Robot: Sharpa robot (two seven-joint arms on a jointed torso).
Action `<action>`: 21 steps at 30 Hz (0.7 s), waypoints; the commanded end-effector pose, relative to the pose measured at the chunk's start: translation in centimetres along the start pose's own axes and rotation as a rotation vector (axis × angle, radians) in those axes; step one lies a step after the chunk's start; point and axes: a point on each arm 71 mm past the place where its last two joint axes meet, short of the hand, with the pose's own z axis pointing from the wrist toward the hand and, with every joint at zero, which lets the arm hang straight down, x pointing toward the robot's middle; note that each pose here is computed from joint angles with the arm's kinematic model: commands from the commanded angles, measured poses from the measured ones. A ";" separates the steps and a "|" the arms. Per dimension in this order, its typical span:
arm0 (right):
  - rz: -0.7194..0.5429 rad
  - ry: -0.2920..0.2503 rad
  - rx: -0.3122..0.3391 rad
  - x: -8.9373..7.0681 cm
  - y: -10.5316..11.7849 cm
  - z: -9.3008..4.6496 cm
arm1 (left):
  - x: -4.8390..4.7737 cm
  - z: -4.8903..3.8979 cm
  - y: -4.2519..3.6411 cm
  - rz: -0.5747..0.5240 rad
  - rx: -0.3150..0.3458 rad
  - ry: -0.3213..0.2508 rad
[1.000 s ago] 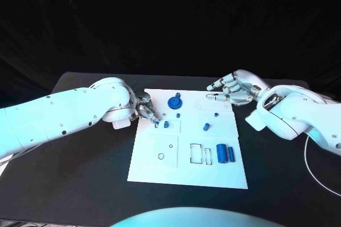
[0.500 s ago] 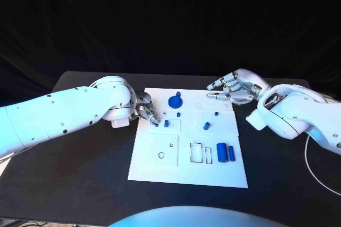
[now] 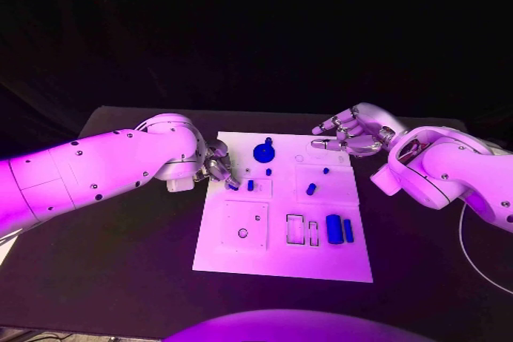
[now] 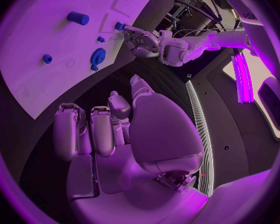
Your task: Assemble the parts on the task board
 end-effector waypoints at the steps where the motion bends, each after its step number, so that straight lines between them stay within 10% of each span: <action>1: -0.004 0.013 -0.008 0.1 0.1 0.0 | 0.40 0.10 0.14 0.005 -0.029 0.023; 21: -0.004 0.015 -0.008 0.2 0.1 0.0 | 1.01 0.85 -0.72 0.011 -0.056 0.073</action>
